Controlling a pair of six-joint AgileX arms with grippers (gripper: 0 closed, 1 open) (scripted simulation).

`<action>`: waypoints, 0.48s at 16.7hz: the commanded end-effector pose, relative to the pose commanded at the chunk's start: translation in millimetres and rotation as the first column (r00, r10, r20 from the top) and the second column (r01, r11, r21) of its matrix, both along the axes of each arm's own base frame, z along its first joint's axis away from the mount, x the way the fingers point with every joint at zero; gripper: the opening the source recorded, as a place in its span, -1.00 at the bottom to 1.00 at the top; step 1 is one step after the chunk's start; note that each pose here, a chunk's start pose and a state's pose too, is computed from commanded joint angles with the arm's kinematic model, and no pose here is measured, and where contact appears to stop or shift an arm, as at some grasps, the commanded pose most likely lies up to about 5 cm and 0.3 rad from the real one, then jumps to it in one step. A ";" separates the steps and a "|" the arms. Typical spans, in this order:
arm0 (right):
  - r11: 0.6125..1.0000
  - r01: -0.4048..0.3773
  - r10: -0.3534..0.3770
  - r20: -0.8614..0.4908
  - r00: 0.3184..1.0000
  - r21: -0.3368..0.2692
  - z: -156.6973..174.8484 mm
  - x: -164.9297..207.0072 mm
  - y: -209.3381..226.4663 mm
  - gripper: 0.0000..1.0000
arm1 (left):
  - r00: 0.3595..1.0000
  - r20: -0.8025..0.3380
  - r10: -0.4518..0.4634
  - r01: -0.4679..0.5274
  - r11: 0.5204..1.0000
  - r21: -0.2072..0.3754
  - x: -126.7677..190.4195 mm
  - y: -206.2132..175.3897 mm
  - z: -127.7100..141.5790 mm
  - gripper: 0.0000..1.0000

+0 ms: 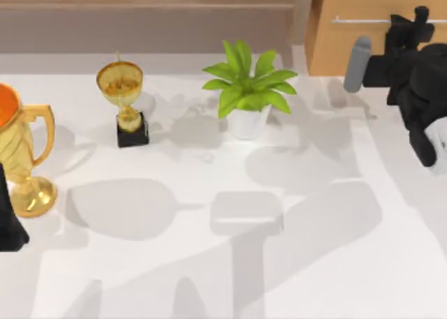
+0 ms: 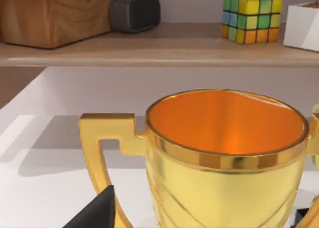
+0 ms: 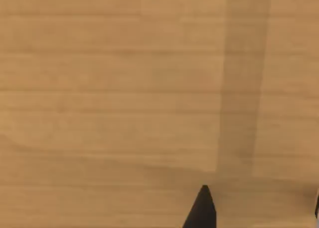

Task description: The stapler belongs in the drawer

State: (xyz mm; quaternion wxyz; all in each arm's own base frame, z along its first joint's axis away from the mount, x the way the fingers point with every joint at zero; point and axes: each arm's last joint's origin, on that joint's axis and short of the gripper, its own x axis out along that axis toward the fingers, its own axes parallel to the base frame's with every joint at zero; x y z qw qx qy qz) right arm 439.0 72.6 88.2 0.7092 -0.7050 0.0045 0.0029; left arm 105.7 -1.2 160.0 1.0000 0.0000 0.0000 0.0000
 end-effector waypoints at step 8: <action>1.000 0.000 0.000 0.000 1.000 0.000 0.0 0.0 0.0 1.00 | 1.000 0.000 0.000 0.000 1.000 0.000 0.0 0.0 0.0 1.00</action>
